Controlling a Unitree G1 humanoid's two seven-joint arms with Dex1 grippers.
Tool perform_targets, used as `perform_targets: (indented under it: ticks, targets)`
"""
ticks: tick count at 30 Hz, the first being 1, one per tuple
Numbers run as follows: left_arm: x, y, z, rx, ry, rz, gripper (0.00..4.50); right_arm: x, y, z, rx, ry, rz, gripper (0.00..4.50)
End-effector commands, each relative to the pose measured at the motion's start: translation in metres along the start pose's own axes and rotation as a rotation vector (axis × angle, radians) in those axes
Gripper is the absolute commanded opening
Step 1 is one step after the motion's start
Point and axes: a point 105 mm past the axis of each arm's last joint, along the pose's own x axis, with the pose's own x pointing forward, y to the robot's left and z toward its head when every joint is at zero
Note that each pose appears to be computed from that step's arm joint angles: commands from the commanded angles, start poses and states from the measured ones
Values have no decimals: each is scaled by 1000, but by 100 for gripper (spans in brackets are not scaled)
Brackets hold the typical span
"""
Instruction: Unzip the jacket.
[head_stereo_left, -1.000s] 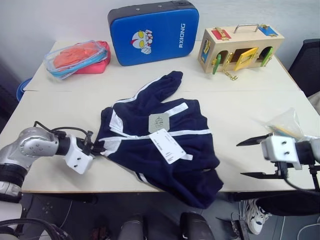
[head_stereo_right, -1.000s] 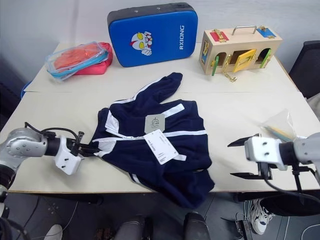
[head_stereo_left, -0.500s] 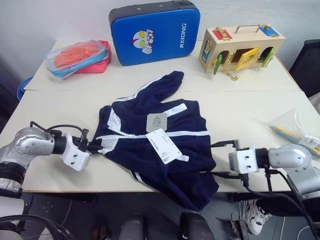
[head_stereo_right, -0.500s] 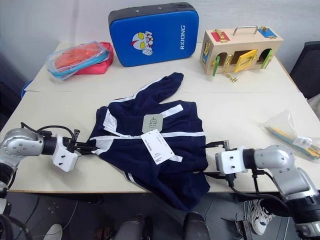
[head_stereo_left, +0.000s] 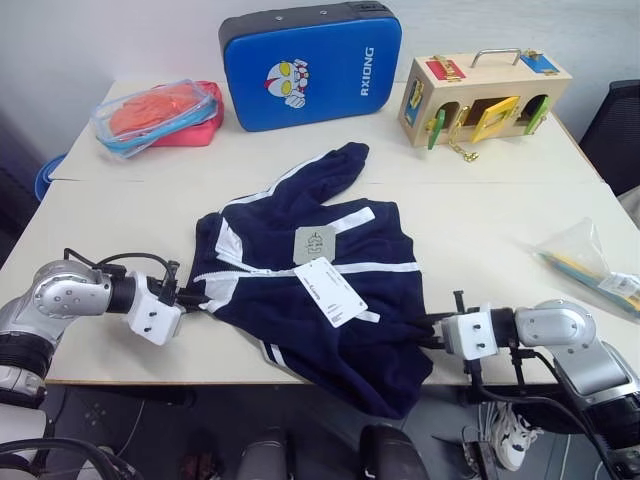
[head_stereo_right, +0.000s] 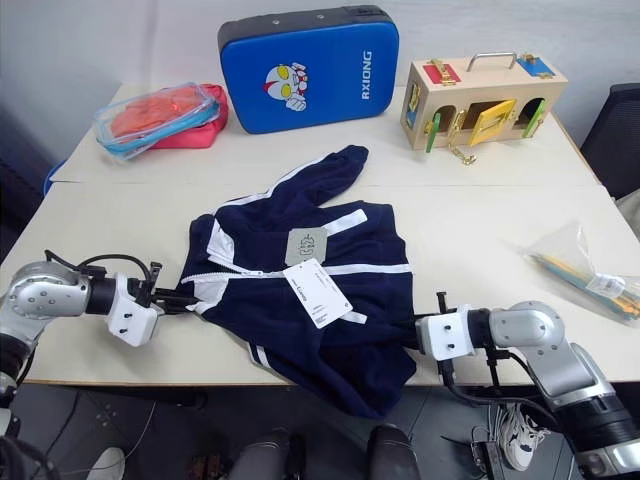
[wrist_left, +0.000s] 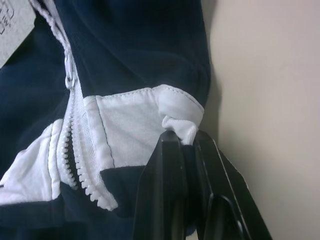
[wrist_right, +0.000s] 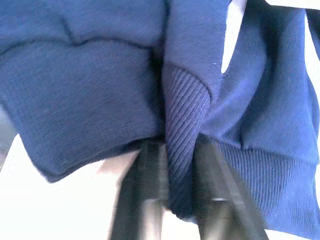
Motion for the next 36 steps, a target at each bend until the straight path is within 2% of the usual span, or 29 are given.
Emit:
perform_targets:
  ticks: [1,6,11,15,19,20,23,28,32,34,36]
  targets:
    - [3,-8,9,1,-35,-40,0,-15,3,-5,17,32,10,3]
    - [10,-20,29,11,-107,-67,0,-37,11,-14,64,89,37,3]
    - [16,-37,50,-2,-175,-103,0,-44,18,-15,102,100,45,3]
    - [15,-41,48,-42,-148,-99,0,-41,15,-16,105,104,3,3]
    - [11,-46,40,-162,-106,-117,0,-37,12,-16,98,105,-4,3]
    - [10,-46,38,-187,-98,-110,28,-37,10,-17,104,107,-7,1]
    - [7,-47,35,-243,-75,-112,114,-40,6,-16,119,114,4,77]
    - [-2,-39,43,-405,-102,-59,263,-51,-1,-9,131,110,21,245]
    - [-23,-39,64,-681,-160,-148,388,-68,-18,10,174,89,10,385]
    - [-33,-26,74,-813,-205,-150,448,-75,-29,24,202,58,-8,449]
    - [-41,-3,83,-909,-271,-105,448,-78,-41,39,212,19,-27,449]
